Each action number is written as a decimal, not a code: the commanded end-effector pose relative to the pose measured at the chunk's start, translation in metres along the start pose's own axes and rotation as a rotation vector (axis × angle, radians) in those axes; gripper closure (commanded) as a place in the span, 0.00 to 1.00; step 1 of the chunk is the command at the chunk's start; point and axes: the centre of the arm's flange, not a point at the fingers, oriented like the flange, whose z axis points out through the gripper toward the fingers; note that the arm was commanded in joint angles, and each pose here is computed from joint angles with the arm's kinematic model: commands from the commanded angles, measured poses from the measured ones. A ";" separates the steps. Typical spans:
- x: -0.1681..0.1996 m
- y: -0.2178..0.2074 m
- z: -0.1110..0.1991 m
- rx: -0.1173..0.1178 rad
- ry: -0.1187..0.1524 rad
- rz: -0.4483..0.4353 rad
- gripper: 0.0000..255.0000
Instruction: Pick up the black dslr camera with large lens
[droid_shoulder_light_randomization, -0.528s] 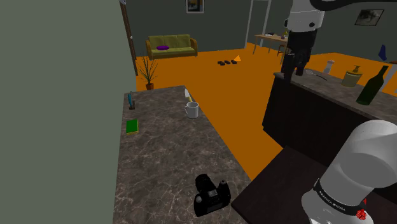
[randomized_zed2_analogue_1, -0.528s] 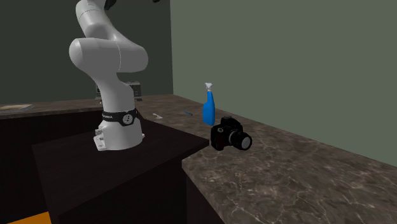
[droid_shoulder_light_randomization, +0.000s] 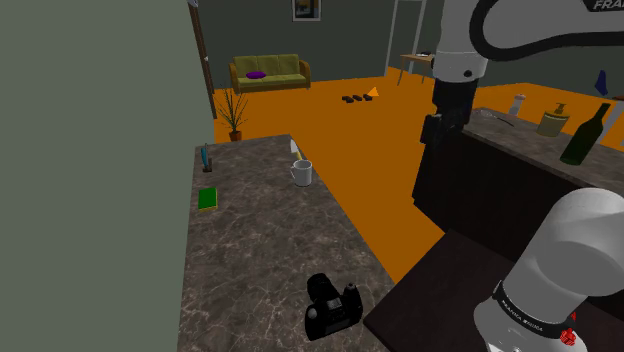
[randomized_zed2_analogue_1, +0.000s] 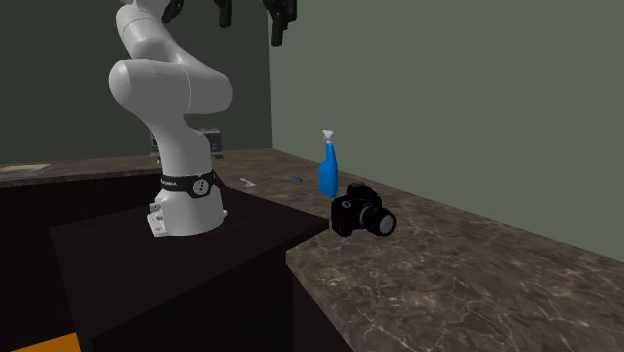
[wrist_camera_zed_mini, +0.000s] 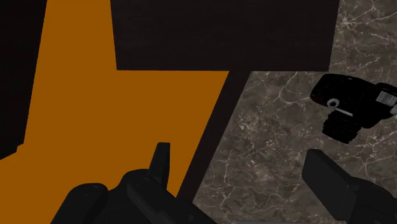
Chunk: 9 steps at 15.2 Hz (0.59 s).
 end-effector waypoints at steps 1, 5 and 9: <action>-0.001 -0.023 0.020 -0.001 0.012 0.015 0.00; 0.001 -0.065 0.052 -0.004 0.034 0.040 0.00; 0.004 -0.107 0.084 -0.006 0.057 0.066 0.00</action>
